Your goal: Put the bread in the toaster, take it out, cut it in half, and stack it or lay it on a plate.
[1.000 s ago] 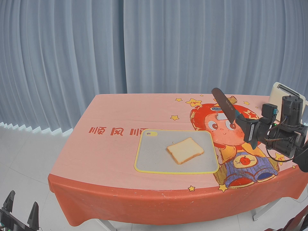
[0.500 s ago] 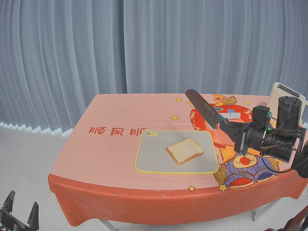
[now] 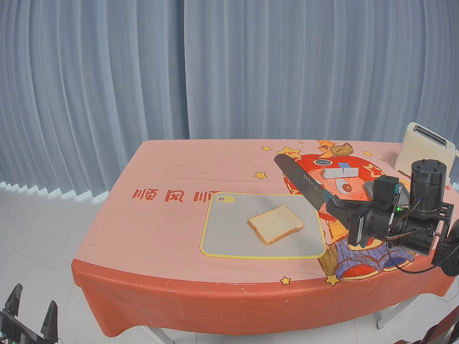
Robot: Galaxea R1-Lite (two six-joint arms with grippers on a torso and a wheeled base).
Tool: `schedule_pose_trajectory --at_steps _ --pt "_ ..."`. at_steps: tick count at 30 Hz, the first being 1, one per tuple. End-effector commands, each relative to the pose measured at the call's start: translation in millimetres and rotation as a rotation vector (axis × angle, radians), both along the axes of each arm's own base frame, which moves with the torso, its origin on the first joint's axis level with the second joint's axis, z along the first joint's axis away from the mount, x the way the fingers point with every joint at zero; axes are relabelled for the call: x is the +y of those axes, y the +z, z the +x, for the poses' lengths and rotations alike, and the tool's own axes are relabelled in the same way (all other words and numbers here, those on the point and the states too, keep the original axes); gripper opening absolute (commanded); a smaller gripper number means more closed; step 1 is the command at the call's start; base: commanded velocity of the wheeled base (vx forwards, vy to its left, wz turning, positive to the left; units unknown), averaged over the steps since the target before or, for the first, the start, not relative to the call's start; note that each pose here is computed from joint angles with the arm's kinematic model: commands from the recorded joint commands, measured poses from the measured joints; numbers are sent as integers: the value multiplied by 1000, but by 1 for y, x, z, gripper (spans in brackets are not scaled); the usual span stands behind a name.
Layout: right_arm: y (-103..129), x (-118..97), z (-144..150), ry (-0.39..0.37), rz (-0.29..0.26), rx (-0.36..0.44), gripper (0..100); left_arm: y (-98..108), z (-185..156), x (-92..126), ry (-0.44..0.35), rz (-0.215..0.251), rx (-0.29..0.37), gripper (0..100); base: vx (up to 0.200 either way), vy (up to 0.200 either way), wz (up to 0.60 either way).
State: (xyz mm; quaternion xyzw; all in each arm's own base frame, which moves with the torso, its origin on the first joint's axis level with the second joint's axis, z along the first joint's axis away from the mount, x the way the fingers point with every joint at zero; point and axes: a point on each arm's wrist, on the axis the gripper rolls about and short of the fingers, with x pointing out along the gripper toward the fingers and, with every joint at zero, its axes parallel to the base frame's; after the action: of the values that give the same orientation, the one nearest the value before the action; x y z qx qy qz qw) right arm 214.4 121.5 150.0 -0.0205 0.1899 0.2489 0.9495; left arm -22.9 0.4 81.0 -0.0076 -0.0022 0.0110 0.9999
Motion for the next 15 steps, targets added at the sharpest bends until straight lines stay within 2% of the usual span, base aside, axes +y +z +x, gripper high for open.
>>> schedule_pose_trajectory --at_steps 1,3,15 --pt "-5 7 -10 46 -12 16 0 -5 1 0 1 0 12 100 0 0 0" --pt "-7 10 -16 70 -19 23 0 -5 1 0 1 0 12 100 0 0 0" --pt "-7 10 -17 70 -23 20 0 -5 1 0 -4 1 12 100 0 0 0"
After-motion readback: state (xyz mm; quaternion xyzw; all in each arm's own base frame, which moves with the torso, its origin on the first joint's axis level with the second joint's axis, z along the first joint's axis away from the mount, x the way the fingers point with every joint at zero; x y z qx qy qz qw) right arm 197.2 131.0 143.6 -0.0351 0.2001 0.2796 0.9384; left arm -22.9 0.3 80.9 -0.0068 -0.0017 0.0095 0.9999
